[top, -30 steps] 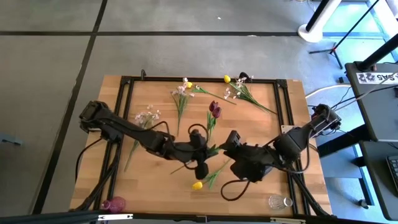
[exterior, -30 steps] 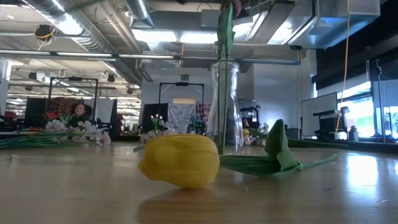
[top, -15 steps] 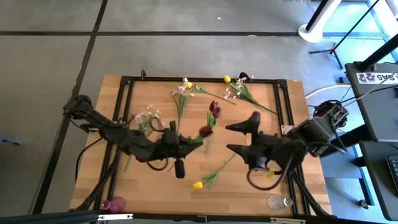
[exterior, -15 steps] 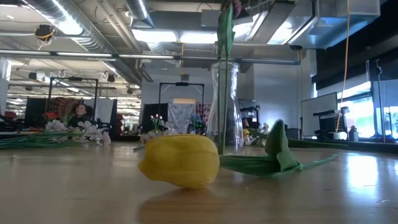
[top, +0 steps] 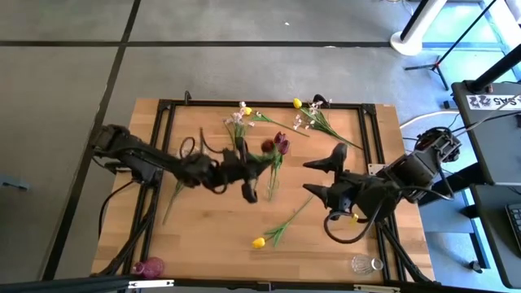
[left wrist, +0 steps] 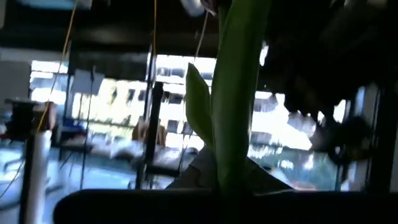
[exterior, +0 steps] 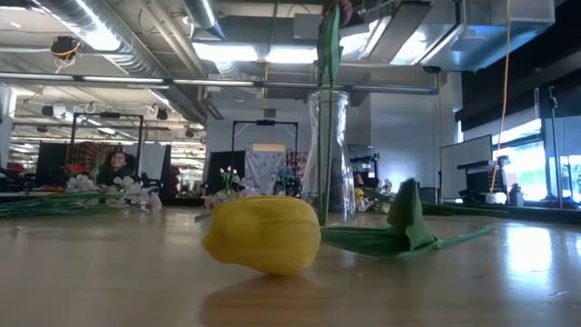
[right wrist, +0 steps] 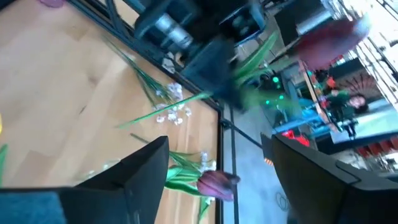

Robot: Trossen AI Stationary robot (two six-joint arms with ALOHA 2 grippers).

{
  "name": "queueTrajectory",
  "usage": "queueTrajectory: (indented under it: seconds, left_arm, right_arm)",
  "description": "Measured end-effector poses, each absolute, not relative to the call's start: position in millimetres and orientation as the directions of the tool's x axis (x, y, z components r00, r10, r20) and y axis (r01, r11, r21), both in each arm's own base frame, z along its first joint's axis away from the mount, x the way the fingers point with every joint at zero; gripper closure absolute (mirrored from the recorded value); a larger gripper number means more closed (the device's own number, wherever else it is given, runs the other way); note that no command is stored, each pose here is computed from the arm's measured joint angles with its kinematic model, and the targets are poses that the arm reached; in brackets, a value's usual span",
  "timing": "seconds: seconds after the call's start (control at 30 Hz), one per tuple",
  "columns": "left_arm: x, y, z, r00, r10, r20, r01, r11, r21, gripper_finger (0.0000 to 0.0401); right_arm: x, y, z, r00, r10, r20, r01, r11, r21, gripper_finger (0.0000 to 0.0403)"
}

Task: Sort flowers into vase by color
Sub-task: Put the red tulip into the top transparent vase

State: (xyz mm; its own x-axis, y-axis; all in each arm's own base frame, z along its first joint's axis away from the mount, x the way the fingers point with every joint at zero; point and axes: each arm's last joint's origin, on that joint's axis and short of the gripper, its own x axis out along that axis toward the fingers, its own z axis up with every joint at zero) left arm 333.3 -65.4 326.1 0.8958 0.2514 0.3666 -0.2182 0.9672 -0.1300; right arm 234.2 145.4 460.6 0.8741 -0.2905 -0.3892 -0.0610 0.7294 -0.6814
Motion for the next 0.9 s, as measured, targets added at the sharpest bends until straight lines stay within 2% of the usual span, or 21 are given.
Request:
queueTrajectory:
  seconds: [0.13, 0.2, 0.6, 0.9]
  left_arm:
    - [329, -61, 344, 0.840, 0.172, 0.515, -0.142, 0.985, -0.099, 0.0401]
    - [329, -57, 346, 0.826, 0.175, 0.536, -0.146, 0.985, -0.096, 0.0401]
    - [367, -39, 290, 0.829, 0.208, 0.519, -0.169, 0.978, -0.123, 0.0401]
    - [384, -40, 253, 0.868, 0.218, 0.446, -0.204, 0.976, -0.078, 0.0401]
  right_arm:
    - [232, 142, 458, 0.852, -0.346, -0.392, -0.015, 0.734, -0.679, 0.0127]
    - [231, 141, 457, 0.844, -0.367, -0.392, 0.006, 0.737, -0.676, 0.0127]
    - [235, 139, 465, 0.860, -0.380, -0.340, 0.092, 0.771, -0.630, 0.0127]
    - [236, 142, 466, 0.877, -0.324, -0.355, 0.055, 0.801, -0.596, 0.0127]
